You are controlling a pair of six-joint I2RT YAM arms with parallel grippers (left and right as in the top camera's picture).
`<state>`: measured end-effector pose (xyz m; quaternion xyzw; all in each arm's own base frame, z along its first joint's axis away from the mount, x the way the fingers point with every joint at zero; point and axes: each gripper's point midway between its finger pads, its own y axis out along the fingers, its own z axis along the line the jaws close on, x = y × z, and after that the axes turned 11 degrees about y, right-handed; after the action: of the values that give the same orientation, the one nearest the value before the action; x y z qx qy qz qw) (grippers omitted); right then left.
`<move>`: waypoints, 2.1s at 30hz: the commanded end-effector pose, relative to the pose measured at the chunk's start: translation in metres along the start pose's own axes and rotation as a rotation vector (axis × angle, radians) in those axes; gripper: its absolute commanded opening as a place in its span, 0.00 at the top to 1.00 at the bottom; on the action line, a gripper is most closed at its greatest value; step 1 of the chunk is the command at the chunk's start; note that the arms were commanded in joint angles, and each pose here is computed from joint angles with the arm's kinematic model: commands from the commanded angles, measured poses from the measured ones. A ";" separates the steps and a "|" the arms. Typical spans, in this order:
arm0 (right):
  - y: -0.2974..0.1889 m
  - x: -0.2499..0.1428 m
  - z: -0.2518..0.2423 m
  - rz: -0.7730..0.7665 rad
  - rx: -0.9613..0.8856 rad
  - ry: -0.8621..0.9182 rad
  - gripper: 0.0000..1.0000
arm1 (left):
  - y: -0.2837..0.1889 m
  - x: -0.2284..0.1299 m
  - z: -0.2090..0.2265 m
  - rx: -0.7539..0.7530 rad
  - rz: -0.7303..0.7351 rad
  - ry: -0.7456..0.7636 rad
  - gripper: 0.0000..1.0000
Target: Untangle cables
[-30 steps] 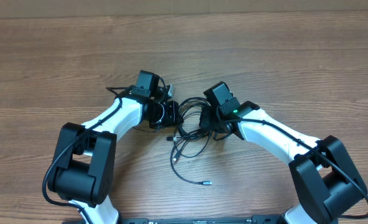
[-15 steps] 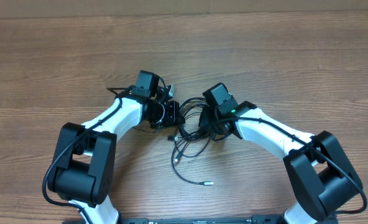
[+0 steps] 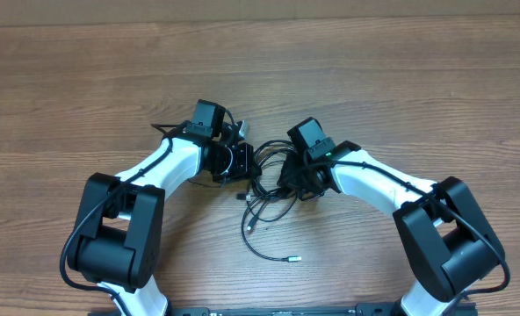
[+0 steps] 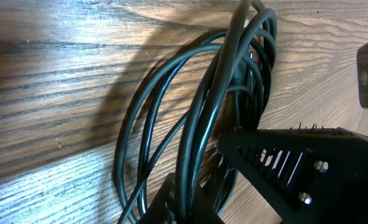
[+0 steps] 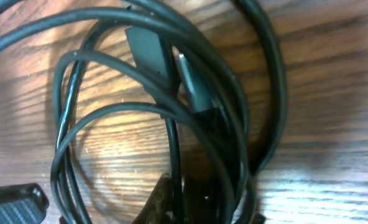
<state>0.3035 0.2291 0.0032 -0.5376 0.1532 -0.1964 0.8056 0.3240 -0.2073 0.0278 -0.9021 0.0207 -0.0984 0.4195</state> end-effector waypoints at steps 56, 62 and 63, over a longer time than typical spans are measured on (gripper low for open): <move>-0.104 -0.044 -0.026 0.340 -0.233 -0.186 0.54 | 0.001 0.009 0.007 0.054 -0.022 0.053 0.87; -0.095 -0.014 -0.001 0.237 -0.117 -0.205 0.46 | 0.001 0.008 0.007 0.055 -0.019 0.053 0.78; -0.093 -0.012 0.001 0.226 -0.104 -0.210 0.48 | 0.001 0.008 0.007 0.055 -0.019 0.053 0.77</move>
<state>0.2719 0.1986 0.0799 -0.5907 0.1695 -0.0367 0.7880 0.3290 -0.2010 0.0231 -0.8898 0.0163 -0.1143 0.4415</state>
